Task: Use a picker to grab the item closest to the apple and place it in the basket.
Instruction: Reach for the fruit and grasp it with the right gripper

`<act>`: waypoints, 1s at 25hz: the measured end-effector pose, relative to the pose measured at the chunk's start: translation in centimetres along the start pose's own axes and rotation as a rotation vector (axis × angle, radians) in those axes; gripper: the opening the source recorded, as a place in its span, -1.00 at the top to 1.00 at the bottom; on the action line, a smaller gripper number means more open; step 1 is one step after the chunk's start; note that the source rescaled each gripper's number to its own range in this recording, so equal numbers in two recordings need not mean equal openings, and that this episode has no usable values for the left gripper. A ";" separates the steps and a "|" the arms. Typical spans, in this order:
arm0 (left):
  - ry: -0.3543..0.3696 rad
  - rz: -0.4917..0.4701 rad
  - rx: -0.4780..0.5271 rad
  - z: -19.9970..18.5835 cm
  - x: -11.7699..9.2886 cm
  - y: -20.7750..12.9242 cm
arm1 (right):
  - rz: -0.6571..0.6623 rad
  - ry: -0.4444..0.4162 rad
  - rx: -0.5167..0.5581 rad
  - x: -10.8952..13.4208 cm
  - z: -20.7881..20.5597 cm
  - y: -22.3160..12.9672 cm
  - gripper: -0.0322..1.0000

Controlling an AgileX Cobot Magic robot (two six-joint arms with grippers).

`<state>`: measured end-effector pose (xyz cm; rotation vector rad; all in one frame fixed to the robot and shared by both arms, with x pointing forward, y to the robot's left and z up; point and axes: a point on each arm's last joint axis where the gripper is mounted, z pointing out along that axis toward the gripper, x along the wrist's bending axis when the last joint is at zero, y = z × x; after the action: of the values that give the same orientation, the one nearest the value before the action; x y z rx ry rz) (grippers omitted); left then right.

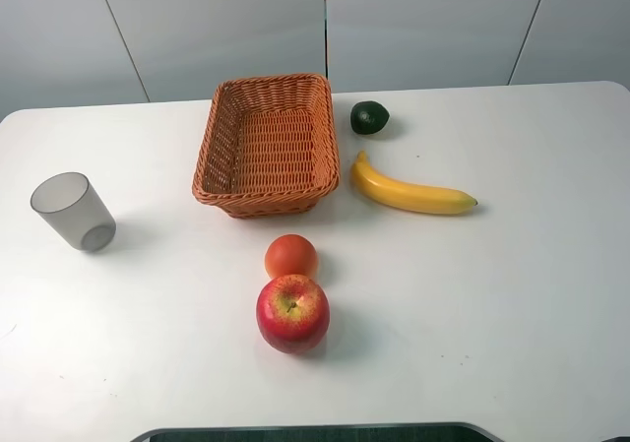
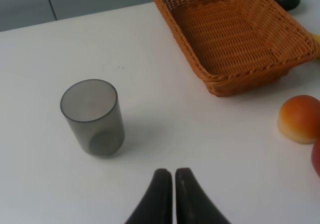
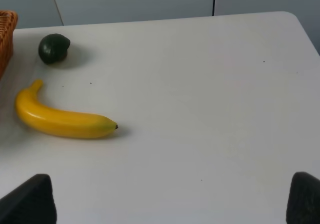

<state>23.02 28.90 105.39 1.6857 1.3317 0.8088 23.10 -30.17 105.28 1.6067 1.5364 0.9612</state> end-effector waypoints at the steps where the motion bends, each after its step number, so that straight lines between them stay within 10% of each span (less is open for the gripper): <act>1: 0.000 0.000 0.000 0.0 0.0 0.0 | 0.000 0.000 0.000 0.0 0.0 0.0 -1.00; 17: 0.000 0.000 0.000 0.0 0.0 0.0 | -0.015 -0.001 0.011 0.0 0.0 0.0 -1.00; 25: 0.000 0.000 0.000 0.0 0.0 0.0 | -0.034 -0.012 0.272 0.4 1.5 4.9 -1.00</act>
<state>23.02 28.90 105.39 1.6857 1.3317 0.8088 26.79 -30.00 108.86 1.7613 1.7394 0.7475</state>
